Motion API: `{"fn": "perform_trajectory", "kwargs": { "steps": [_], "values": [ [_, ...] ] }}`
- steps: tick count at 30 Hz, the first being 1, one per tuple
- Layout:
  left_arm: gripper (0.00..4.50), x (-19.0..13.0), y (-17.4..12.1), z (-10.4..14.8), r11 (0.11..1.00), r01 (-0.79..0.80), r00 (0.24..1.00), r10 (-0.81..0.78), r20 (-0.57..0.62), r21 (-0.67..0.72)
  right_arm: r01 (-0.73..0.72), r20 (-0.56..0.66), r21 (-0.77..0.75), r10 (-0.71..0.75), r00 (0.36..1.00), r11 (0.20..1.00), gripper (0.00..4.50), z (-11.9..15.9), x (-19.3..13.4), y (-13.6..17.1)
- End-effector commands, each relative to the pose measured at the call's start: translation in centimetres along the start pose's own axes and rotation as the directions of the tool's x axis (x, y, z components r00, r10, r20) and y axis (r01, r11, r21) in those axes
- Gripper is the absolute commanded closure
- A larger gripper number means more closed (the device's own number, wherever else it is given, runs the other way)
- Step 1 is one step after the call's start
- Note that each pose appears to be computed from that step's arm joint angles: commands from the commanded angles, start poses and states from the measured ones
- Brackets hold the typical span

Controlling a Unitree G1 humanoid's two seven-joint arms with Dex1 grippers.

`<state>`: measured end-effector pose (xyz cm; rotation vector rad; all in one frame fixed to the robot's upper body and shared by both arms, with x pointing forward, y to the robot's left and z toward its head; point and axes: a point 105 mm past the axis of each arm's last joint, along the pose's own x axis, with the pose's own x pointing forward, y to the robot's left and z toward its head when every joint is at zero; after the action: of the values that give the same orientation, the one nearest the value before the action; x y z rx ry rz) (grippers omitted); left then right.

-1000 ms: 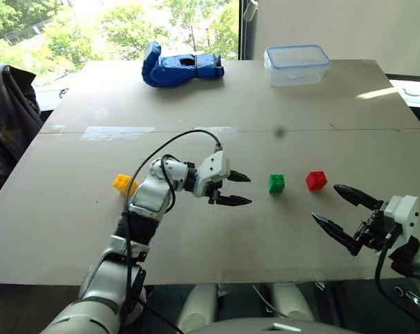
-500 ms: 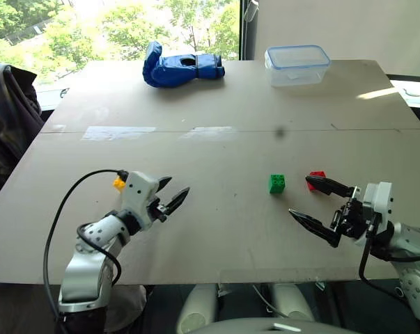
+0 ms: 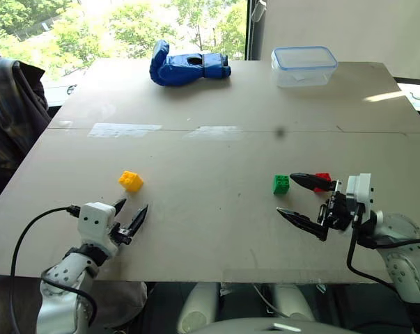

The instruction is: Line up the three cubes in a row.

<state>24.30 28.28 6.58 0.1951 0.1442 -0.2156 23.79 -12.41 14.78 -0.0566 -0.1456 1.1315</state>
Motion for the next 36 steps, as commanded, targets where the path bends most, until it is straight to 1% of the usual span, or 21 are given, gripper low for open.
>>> {"fn": "perform_trajectory", "kwargs": {
  "steps": [1, 6, 11, 14, 17, 22, 28, 36],
  "values": [
    [1.44, 0.3, 2.4, -0.1, 0.998, -0.052, 0.998, 0.053, -0.026, 0.044, -0.002, 0.018, -0.028, 0.002, 1.000, 1.000, 0.00, 0.5, -0.1, 0.2],
    [1.44, 2.5, 3.4, -0.6, 0.999, -0.020, 0.998, 0.021, -0.063, 0.026, -0.003, 0.021, -0.028, 0.004, 1.000, 1.000, 0.00, 0.3, 0.2, 0.6],
    [1.44, 3.3, 4.7, -0.8, 0.999, -0.009, 0.996, 0.013, -0.086, 0.047, -0.010, 0.025, -0.039, 0.011, 1.000, 0.999, 0.00, 0.3, 0.5, 0.8],
    [1.44, 3.6, 4.5, -1.0, 0.998, 0.032, 0.995, -0.027, -0.097, 0.048, -0.010, 0.028, -0.040, 0.011, 1.000, 0.999, 0.00, 0.3, 0.5, 0.8],
    [1.44, 3.6, 3.8, -1.5, 0.995, 0.083, 0.991, -0.075, -0.112, 0.063, -0.008, 0.028, -0.043, 0.009, 1.000, 0.999, 0.00, 0.3, 0.5, 0.8],
    [1.44, 3.7, 3.2, -1.5, 0.989, 0.125, 0.988, -0.117, -0.103, 0.077, -0.013, 0.030, -0.039, 0.014, 0.999, 0.999, 0.00, 0.4, 0.6, 1.0],
    [1.44, 4.2, 4.1, -1.4, 0.975, 0.192, 0.976, -0.178, -0.126, 0.111, -0.022, 0.029, -0.039, 0.023, 0.999, 0.999, 0.00, 0.4, 0.8, 1.1],
    [1.44, 4.9, 4.3, -1.1, 0.951, 0.286, 0.953, -0.270, -0.135, 0.119, -0.032, 0.031, -0.047, 0.033, 0.999, 0.998, 0.00, 0.7, 1.1, 0.9]
  ]
}}
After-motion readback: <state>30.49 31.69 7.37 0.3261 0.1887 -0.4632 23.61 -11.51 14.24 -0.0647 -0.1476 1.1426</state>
